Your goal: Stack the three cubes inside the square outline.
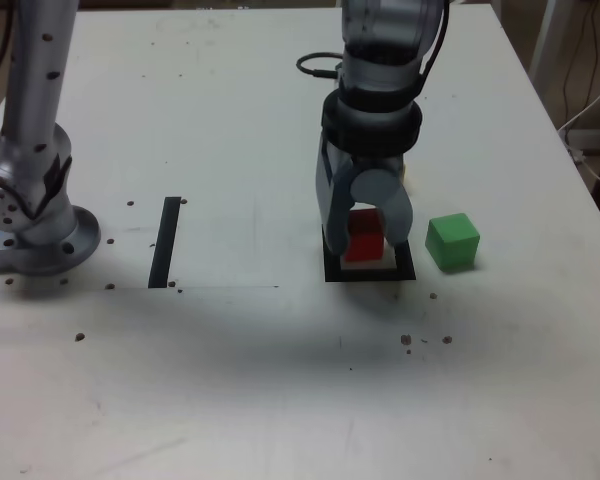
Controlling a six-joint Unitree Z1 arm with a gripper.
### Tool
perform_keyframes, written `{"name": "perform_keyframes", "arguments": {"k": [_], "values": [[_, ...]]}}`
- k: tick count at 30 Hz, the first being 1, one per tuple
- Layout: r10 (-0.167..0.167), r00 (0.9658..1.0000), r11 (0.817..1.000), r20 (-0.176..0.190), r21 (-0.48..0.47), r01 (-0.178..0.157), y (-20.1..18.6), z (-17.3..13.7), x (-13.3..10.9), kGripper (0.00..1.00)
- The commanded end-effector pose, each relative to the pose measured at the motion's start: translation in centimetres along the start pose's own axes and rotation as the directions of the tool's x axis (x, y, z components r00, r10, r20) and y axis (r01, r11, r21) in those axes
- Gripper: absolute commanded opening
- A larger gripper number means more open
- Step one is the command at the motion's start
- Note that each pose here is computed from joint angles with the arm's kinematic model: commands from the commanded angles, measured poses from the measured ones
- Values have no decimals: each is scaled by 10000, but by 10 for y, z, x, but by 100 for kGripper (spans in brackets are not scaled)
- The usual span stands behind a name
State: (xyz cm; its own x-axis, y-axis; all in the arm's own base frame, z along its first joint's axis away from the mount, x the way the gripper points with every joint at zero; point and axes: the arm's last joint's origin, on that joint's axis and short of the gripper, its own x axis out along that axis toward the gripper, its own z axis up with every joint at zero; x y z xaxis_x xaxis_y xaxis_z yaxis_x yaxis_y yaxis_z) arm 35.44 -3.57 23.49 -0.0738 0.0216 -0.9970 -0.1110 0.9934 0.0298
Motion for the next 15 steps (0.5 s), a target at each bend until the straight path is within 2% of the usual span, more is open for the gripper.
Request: {"name": "perform_keyframes", "arguments": {"k": [1,6,15], "values": [[3,10000,10000,64,53,-3,-1,0,-1,23],[81,9999,10000,131,-8,-80,3,-1,-3,23],[213,9997,9993,-148,-288,-217,16,-1,3,27]]}}
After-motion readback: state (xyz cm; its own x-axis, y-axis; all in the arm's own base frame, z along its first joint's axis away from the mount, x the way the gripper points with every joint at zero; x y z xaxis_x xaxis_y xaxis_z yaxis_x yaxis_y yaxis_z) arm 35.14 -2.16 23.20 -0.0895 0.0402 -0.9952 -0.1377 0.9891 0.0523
